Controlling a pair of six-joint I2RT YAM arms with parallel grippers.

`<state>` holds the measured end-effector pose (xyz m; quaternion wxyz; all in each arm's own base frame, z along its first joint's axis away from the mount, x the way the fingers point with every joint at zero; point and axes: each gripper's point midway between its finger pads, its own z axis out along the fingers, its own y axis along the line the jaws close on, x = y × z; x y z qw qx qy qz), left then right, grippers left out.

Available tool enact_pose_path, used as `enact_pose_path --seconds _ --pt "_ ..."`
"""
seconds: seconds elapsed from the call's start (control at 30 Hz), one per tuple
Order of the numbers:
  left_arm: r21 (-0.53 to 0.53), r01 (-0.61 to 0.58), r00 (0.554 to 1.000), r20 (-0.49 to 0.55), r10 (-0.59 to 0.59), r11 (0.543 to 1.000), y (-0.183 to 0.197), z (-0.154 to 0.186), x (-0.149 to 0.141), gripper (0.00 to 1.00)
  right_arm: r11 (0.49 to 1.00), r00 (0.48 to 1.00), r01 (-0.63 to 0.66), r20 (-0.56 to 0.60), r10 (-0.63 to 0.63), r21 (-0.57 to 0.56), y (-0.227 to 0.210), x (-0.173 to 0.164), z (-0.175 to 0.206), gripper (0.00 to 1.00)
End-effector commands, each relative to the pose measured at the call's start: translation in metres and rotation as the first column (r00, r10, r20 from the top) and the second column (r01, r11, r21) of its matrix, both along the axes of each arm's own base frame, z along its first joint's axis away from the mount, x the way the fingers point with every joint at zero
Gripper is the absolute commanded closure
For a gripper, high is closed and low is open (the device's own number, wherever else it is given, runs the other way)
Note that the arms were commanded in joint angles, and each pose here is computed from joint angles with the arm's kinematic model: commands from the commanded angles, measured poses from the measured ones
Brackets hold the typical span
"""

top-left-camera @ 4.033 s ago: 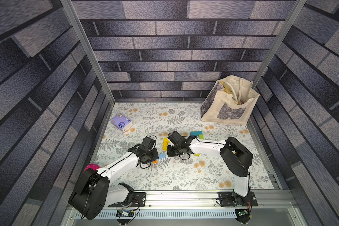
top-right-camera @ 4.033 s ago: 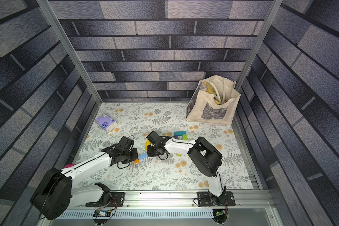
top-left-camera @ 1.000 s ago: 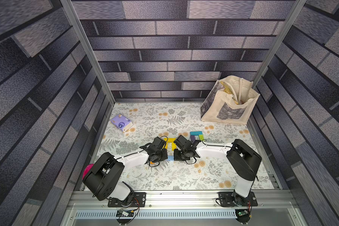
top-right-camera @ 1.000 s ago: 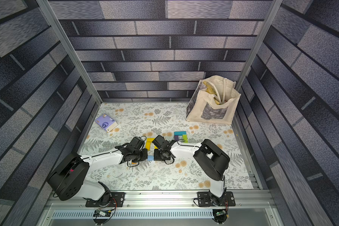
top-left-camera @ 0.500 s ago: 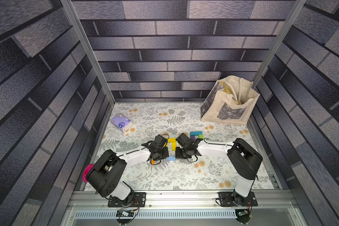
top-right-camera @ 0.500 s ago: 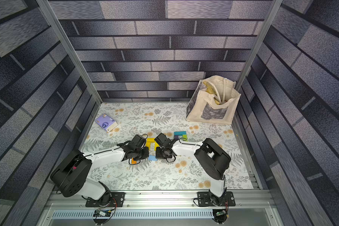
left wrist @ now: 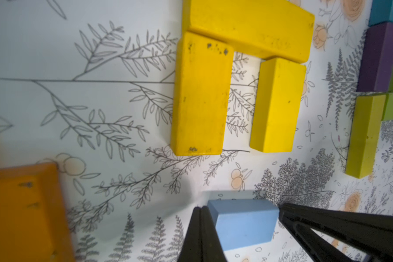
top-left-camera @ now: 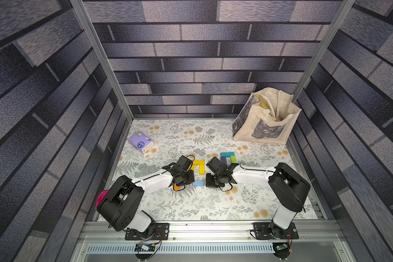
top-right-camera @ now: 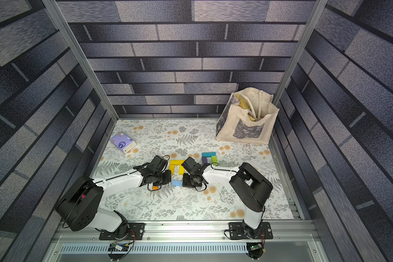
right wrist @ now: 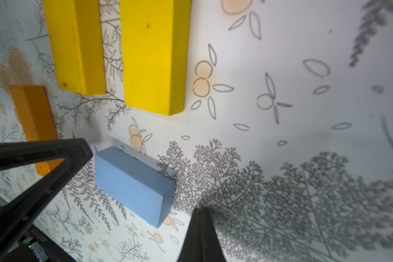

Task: Assemble the letter p with building blocks
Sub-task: Assemble the building block at the center of the board.

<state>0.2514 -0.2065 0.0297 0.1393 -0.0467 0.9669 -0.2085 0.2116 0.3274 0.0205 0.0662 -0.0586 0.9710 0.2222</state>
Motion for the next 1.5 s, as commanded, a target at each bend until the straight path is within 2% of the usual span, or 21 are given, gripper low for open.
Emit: enact_pose_path --seconds 0.0,0.43,0.77,1.17,1.47 --pt "0.010 0.037 0.999 -0.016 -0.037 0.999 -0.003 -0.003 -0.005 1.00 1.000 1.000 0.010 -0.021 -0.010 -0.002 0.000 -0.005 -0.005 0.96" --pt "-0.011 0.071 0.996 -0.052 -0.071 0.997 -0.018 -0.012 -0.012 1.00 0.997 0.999 0.003 -0.052 0.001 0.076 0.016 -0.007 -0.005 0.97" --pt "-0.009 0.071 0.995 -0.067 -0.071 0.997 -0.023 -0.016 -0.012 1.00 0.997 0.996 0.061 -0.065 -0.058 0.045 0.005 0.005 -0.017 0.98" --pt "0.014 0.069 0.994 -0.088 -0.068 0.997 -0.022 -0.022 -0.010 1.00 0.997 0.997 0.061 -0.054 -0.058 0.053 0.006 0.027 -0.014 0.98" --pt "0.025 0.037 0.995 -0.089 -0.035 0.999 -0.015 -0.022 -0.003 1.00 0.997 0.996 0.057 -0.067 -0.052 0.061 0.008 0.026 -0.017 0.98"
